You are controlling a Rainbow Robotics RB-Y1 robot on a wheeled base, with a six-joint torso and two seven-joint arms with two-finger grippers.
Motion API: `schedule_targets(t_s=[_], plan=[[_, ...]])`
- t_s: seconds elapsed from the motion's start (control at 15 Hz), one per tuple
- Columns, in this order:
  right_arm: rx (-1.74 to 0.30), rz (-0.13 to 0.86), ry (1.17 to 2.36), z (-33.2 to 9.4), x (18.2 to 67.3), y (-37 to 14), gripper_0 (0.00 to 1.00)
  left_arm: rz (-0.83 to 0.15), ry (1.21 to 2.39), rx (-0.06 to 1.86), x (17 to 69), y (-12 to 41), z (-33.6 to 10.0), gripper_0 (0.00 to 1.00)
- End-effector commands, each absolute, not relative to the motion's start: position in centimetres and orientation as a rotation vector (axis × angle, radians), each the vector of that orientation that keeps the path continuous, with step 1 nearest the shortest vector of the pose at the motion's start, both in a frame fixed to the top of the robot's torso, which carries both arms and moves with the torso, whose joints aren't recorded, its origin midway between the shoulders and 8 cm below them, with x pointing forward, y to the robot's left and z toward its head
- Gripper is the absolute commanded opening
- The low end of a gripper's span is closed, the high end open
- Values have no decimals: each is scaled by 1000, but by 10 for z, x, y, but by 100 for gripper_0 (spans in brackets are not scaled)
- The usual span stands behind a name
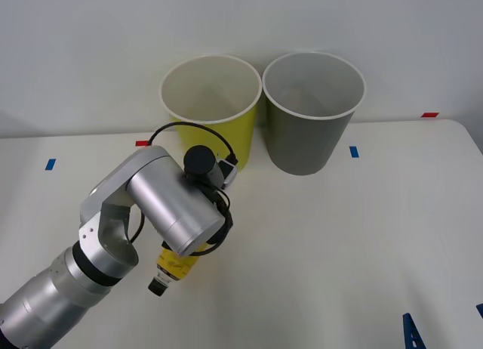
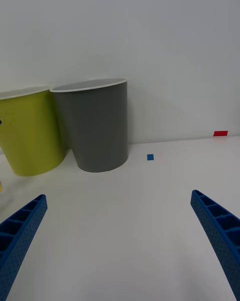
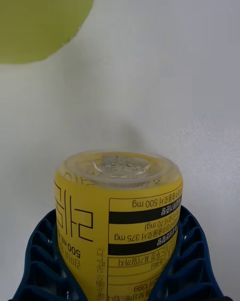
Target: Put cans in the gray bin and PET bottles in the light green bin.
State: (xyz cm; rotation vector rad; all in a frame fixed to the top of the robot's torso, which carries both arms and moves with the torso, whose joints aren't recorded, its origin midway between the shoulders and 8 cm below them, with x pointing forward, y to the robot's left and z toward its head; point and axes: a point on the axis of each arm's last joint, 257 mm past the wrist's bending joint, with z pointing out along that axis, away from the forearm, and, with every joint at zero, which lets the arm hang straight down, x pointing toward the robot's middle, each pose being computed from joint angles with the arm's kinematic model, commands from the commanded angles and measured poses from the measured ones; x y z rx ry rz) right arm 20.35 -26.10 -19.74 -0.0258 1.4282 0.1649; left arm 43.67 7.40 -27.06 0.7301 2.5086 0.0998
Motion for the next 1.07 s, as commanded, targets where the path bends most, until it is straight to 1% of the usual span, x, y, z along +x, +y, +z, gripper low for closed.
schedule_targets(t_s=[0.07, 0.27, 0.33, 0.4, 0.47, 0.73, 0.87, 1.0, 1.07], plan=[[-26, 165, 1428, -197, 203, -261, 100, 120, 2429, 776, 439, 80, -249, 0], [-26, 165, 1428, -197, 203, -261, 100, 119, 2330, 799, 441, 75, -220, 0], [-26, 165, 1428, -197, 203, -261, 100, 98, 2304, 785, 441, 72, -211, 0], [-26, 165, 1428, -197, 203, -261, 100, 42, 2262, 758, 443, 69, -198, 0], [-26, 165, 1428, -197, 203, -261, 100, 19, 2233, 767, 442, 73, -193, 0], [-26, 165, 1428, -197, 203, -261, 100, -8, 2169, 746, 440, 85, -166, 0], [-26, 165, 1428, -197, 203, -261, 100, -1, 2127, 734, 440, 87, -149, 0], [-26, 165, 1428, -197, 203, -261, 100, -28, 2080, 697, 442, 88, -126, 0], [-26, 165, 1428, -197, 203, -261, 100, -61, 2055, 679, 441, 88, -112, 0]])
